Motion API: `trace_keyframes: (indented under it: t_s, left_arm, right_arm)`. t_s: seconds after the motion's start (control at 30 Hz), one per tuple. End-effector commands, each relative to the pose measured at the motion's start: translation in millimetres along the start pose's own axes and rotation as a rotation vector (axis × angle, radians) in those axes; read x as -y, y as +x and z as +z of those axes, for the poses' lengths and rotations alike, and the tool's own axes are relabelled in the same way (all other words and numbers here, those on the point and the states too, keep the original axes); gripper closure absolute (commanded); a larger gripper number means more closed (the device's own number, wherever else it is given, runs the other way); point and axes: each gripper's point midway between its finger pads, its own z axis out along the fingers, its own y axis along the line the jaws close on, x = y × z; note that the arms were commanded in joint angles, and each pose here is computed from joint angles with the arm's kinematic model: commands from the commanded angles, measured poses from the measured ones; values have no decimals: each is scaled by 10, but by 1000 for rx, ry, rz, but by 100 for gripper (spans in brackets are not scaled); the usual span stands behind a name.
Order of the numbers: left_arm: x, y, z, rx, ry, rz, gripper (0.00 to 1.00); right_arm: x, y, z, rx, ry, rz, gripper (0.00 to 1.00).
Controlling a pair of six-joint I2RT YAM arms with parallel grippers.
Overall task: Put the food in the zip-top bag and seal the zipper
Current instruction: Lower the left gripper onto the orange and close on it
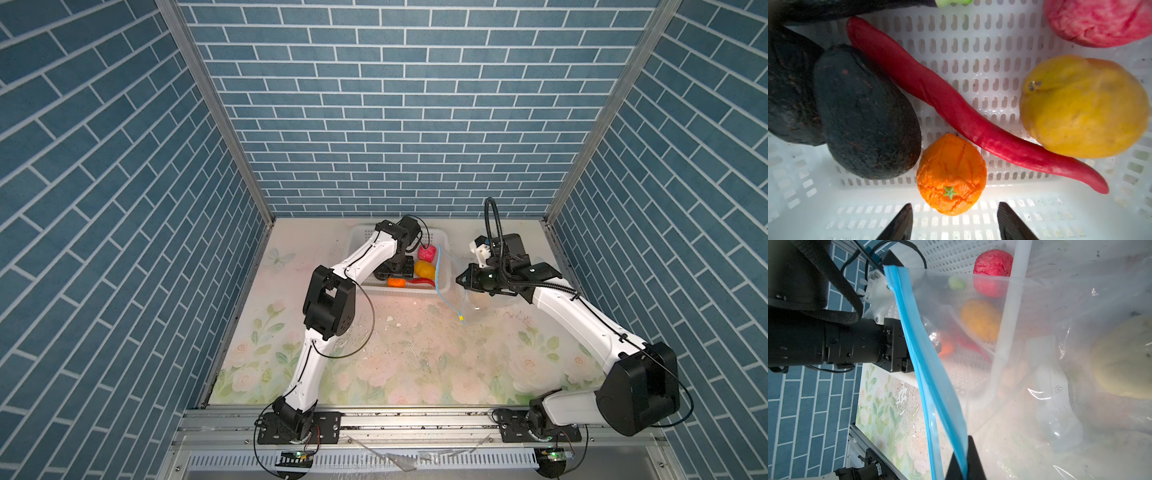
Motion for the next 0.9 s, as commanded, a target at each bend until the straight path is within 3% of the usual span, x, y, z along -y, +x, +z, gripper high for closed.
trace_keyframes:
  t_s: [0.0,0.2,0.3,0.87]
  left_arm:
    - [-47,73,-17,-17,4,-13,31]
    - [-38,184,207,-74,9,-15,17]
    - [-35,178,260,-80,14,-16,16]
    - [-23,102,360,-85,21,-28,32]
  right_arm:
    - [20,-9,-26,5,13,12,100]
    - [25,3,-4,-1,9,15,100]
    - [26,6,-5,0,9,16,100]
    - [28,6,1,0,8,18,100]
